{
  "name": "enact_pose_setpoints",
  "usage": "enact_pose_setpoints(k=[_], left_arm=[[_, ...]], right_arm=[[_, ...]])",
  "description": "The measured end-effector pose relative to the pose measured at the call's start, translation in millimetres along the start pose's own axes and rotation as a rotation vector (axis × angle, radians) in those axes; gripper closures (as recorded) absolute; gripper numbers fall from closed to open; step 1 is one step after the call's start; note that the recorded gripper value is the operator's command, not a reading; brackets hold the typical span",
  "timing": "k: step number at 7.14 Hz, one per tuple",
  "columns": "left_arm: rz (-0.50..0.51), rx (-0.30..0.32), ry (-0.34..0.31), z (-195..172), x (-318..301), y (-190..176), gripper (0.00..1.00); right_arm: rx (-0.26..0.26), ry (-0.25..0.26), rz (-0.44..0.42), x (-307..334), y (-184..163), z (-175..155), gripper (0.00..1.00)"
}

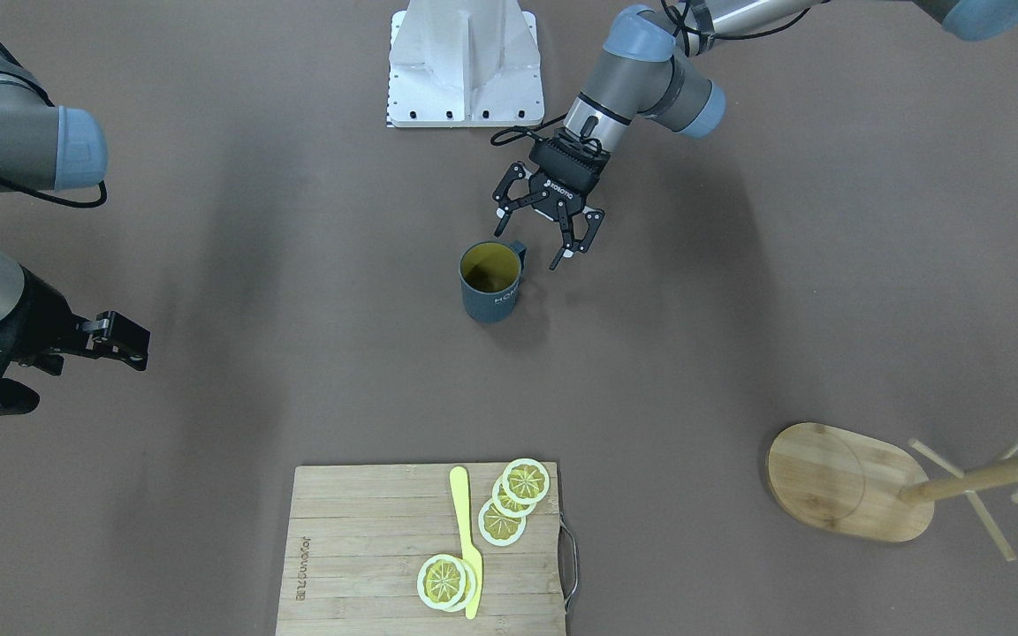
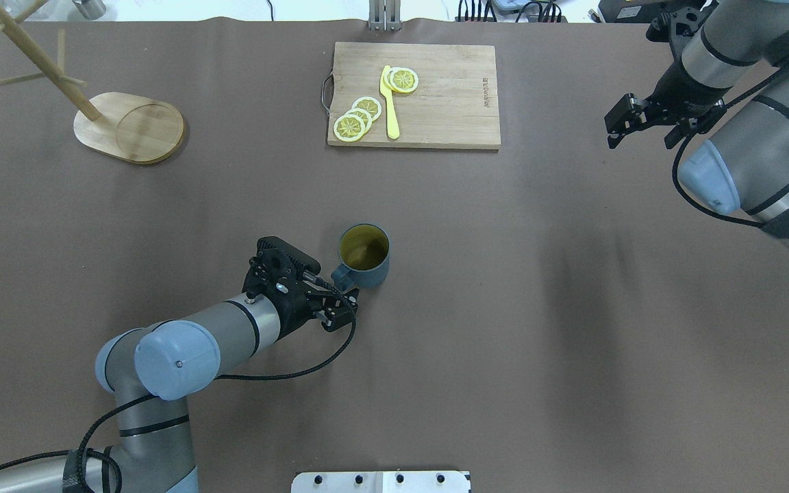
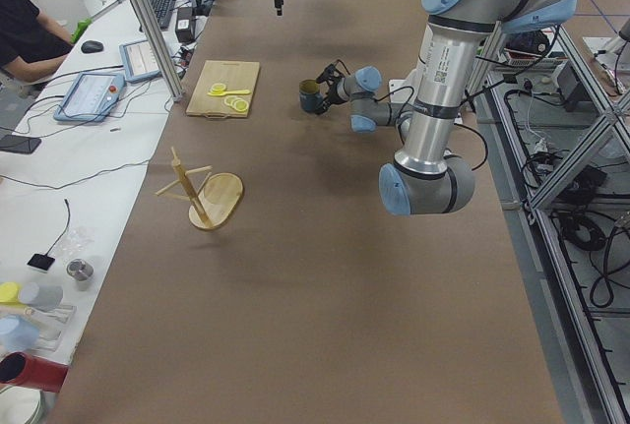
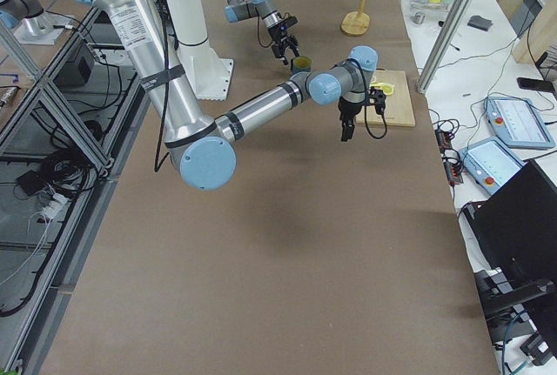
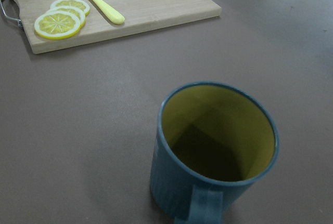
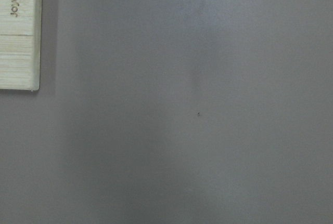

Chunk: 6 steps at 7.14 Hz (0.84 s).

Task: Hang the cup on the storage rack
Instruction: 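Reach the left gripper to the blue mug and grasp its rim, then lift the blue mug with the left gripper up toward the wooden mug tree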

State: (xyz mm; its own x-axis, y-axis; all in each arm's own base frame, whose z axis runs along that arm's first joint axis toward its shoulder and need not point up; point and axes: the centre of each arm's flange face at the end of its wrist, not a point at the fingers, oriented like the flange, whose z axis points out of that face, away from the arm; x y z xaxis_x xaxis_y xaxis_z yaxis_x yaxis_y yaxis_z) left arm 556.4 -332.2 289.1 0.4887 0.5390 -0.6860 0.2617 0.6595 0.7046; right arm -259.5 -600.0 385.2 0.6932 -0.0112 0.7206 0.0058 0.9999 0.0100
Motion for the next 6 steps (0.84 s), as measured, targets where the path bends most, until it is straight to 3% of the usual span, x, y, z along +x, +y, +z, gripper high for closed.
enact_pose_setpoints(k=[4,6], left_arm=[[-0.057,0.009,0.030,1.4,20.5,-7.2,1.00],[-0.069,0.026,0.046,-5.3,26.1,-16.7,1.00]], right_arm=[[0.001,-0.003,-0.002,-4.0,-0.8,-0.9,0.00],[-0.001,-0.003,-0.002,-3.9,-0.9,0.0,0.00]])
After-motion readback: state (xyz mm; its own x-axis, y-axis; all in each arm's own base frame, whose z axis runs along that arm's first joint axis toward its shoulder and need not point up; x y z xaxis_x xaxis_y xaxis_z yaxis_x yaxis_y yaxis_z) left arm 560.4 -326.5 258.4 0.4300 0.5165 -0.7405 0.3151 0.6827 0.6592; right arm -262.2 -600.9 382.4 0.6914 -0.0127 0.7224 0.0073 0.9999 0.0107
